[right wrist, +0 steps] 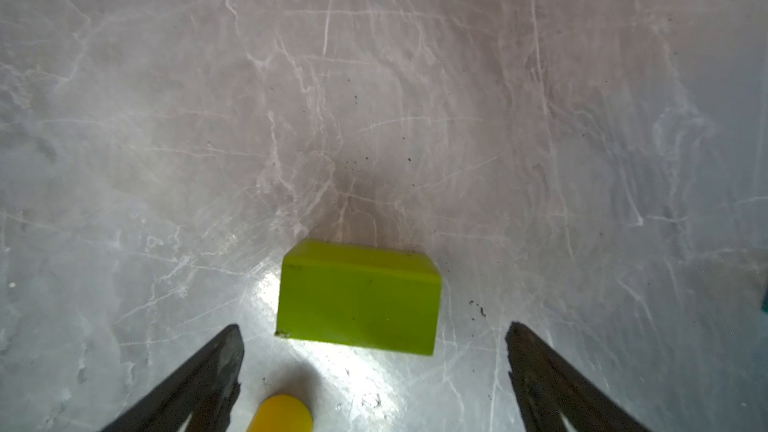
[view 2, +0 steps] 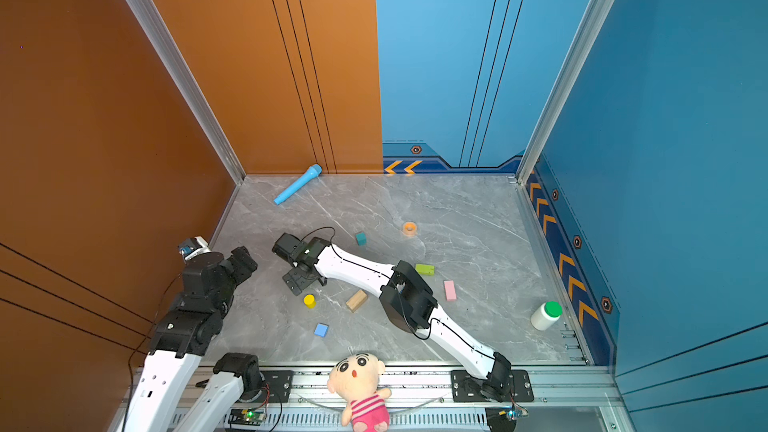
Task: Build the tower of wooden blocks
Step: 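Close the right gripper on the lime green block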
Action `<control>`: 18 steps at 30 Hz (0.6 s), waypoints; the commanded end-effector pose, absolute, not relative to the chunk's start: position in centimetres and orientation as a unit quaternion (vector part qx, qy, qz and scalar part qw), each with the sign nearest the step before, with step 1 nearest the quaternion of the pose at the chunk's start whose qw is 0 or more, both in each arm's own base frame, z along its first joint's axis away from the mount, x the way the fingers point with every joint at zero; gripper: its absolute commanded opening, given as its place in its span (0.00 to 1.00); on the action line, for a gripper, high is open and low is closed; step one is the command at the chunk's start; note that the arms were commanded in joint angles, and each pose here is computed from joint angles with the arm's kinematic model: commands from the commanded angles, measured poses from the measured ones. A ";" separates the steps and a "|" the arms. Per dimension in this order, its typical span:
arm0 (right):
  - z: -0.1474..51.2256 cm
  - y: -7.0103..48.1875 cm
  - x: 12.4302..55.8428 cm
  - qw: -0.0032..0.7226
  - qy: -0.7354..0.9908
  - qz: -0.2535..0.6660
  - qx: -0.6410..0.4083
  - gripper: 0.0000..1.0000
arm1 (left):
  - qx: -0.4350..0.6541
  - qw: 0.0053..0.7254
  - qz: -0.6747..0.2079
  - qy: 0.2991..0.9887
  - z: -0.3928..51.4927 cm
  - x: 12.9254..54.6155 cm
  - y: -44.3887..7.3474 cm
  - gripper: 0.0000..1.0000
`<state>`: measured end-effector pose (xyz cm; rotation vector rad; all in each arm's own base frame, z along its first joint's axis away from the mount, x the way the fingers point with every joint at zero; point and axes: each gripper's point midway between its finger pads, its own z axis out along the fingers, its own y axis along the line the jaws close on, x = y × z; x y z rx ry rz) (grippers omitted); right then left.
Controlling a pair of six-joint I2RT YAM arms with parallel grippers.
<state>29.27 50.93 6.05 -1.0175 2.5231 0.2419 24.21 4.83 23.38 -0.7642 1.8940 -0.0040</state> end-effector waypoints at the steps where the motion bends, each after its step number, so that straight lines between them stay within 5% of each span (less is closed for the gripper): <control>1: 5.7 50.8 29.8 0.208 0.911 0.073 -0.347 1.00 | -0.328 0.517 0.008 0.791 22.7 23.7 5.3 0.84; 12: 4.4 51.3 30.3 0.208 0.915 0.070 -0.339 0.97 | -0.329 0.516 0.010 0.790 22.5 23.7 5.4 0.84; 18: 3.8 51.3 30.3 0.197 0.919 0.080 -0.333 0.83 | -0.330 0.515 0.010 0.791 22.3 23.7 5.4 0.84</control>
